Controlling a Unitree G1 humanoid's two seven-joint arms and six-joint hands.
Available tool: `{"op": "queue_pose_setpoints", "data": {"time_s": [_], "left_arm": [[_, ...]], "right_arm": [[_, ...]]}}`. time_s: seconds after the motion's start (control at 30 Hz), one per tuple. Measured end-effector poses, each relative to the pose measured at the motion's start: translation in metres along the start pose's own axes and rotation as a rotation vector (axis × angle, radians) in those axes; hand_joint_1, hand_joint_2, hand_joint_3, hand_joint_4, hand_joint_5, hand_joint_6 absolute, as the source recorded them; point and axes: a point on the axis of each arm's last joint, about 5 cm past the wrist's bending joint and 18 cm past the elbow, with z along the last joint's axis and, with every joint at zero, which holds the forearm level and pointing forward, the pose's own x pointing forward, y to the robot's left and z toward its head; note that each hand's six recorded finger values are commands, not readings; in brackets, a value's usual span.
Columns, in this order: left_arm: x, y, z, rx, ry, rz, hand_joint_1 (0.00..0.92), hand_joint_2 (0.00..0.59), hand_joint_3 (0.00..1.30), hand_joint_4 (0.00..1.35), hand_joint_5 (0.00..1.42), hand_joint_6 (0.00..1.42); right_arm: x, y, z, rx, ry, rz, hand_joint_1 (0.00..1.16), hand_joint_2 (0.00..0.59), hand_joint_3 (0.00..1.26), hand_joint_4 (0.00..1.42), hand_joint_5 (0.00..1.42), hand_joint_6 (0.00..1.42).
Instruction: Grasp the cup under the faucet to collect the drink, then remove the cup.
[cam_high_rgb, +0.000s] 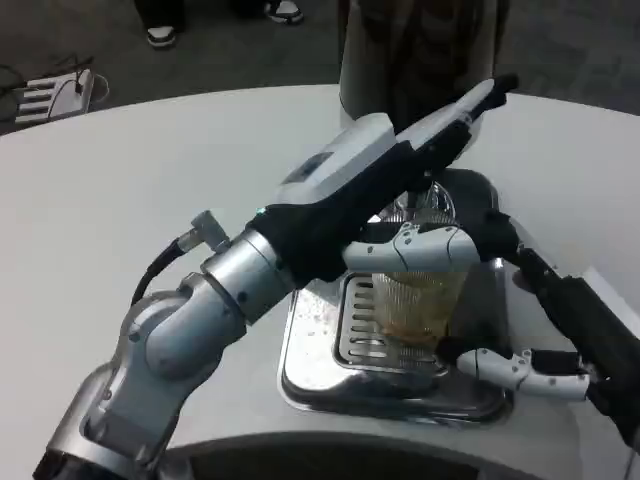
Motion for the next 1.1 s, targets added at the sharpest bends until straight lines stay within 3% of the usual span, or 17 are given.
{"op": "queue_pose_setpoints", "data": {"time_s": [0.27,0.53,0.7,0.9,1.0,1.1], "left_arm": [[-0.001,0.003,0.0009,0.01,0.002,-0.008,0.0,0.08,0.0,0.0,0.0,0.0],[-0.001,0.006,0.0036,0.031,0.005,-0.018,0.0,0.079,0.0,0.0,0.0,0.0],[-0.001,0.009,0.0057,0.05,0.009,-0.027,0.0,0.078,0.0,0.0,0.0,0.0],[-0.003,0.009,0.0087,0.055,0.01,-0.022,0.0,0.077,0.0,0.0,0.0,0.01],[-0.007,0.008,0.0086,0.05,0.013,0.005,0.0,0.084,0.0,0.0,0.03,0.06],[-0.015,0.005,0.0073,0.035,0.012,0.075,0.0,0.088,0.04,0.01,0.07,0.09]], "right_arm": [[0.011,0.0041,-0.0063,0.014,0.02,-0.014,0.78,0.203,0.0,0.0,0.0,0.0],[0.025,0.0018,-0.0032,0.02,-0.015,-0.019,0.77,0.209,0.0,0.0,0.0,0.01],[0.028,0.002,-0.0044,0.025,-0.011,-0.015,0.77,0.211,0.0,0.0,0.0,0.01],[0.034,0.0016,-0.0011,0.027,-0.029,-0.012,0.77,0.212,0.0,0.0,0.0,0.03],[0.034,0.0028,-0.0007,0.029,-0.032,-0.006,0.77,0.212,0.0,0.0,0.0,0.03],[0.035,0.0042,-0.0024,0.039,-0.025,0.001,0.77,0.212,0.0,0.0,0.0,0.04]]}}
